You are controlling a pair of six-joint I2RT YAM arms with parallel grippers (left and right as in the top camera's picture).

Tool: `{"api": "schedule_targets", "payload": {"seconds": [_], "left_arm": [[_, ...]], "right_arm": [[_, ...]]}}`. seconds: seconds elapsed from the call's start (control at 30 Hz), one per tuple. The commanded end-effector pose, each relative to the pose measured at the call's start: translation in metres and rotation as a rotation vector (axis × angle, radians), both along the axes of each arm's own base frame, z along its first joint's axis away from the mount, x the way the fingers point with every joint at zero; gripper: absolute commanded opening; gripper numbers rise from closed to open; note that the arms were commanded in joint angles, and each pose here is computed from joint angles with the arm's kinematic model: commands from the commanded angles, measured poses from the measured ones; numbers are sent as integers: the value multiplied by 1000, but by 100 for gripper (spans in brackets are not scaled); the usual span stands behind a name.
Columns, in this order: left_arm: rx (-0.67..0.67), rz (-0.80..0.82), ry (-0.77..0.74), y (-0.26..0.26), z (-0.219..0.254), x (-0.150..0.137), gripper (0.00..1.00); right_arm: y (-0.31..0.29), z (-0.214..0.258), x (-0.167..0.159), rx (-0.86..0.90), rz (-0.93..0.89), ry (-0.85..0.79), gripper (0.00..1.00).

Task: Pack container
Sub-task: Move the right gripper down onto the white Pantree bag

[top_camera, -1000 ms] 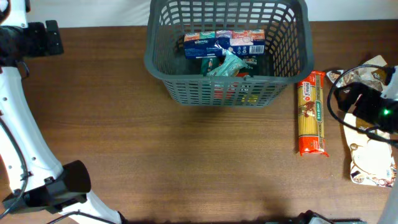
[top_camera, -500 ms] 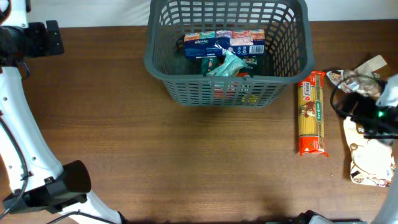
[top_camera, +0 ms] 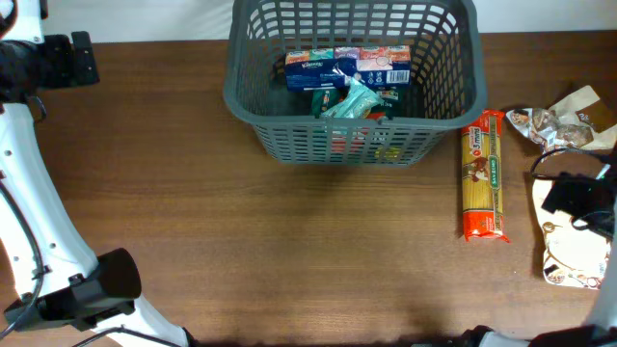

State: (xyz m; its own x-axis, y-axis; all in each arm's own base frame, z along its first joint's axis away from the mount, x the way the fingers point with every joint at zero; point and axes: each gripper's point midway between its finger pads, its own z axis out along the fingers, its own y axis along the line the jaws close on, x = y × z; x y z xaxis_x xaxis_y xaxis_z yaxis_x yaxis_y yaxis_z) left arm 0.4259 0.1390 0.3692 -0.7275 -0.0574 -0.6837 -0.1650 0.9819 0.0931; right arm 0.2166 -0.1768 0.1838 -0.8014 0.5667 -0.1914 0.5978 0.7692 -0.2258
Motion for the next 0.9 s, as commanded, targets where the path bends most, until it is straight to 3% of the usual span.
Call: {"api": "schedule_targets", "payload": {"seconds": [0.0, 0.23, 0.53, 0.87], "left_arm": [[-8, 17, 3, 3, -2, 0, 99], [-8, 17, 3, 3, -2, 0, 99], [-8, 17, 3, 3, -2, 0, 99], [-8, 17, 3, 3, -2, 0, 99]], "right_arm": [[-6, -27, -10, -6, -11, 99, 99], [-11, -78, -2, 53, 79, 209, 100], [-28, -126, -9, 49, 103, 424, 92], [-47, -145, 3, -21, 98, 433, 91]]}}
